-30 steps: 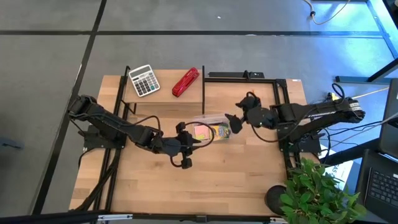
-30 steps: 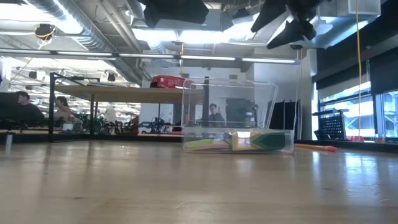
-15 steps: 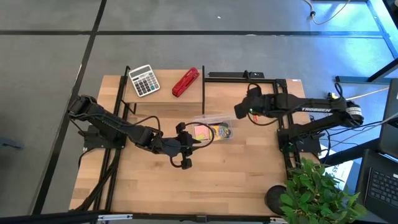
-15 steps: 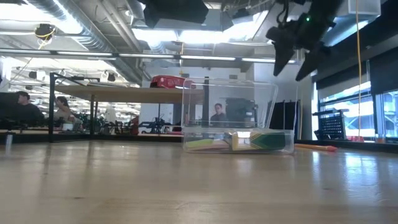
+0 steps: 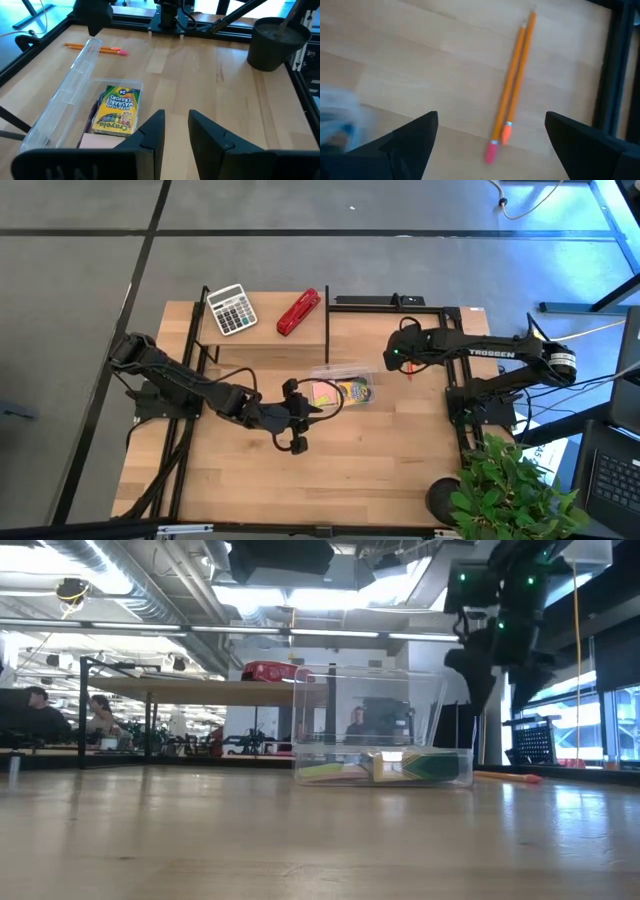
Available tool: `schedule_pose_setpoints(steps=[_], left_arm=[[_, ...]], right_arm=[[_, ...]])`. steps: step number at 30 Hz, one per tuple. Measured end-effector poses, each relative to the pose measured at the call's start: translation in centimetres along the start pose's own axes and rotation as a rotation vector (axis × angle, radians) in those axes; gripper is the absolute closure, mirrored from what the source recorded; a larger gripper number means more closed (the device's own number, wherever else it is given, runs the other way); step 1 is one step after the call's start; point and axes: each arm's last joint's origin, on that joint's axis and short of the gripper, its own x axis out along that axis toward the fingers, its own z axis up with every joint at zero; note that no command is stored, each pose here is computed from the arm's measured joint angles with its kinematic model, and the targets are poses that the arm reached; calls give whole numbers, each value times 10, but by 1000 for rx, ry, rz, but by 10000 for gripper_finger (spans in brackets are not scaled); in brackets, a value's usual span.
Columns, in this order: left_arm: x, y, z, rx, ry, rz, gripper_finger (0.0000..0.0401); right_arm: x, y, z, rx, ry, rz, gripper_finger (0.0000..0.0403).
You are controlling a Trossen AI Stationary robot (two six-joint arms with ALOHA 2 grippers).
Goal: Pack school essentials
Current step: Put the top orange pencil into the supply box
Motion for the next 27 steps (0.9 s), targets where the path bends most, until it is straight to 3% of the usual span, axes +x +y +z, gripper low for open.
schedule_pose_setpoints(steps=[5,14,19,27], left_arm=[[0,0,0,0,0,0,323],[-1,-2,-1,5,0,-6,323],[-3,-6,-2,62,0,-19,323],[-2,-4,-1,60,0,-12,323]], right_arm=[[8,-4,-4,-3,-19,-48,34],[10,-1,-5,1,-7,-21,34],[17,1,-4,-6,7,-45,34],[41,5,6,-89,24,-104,34]])
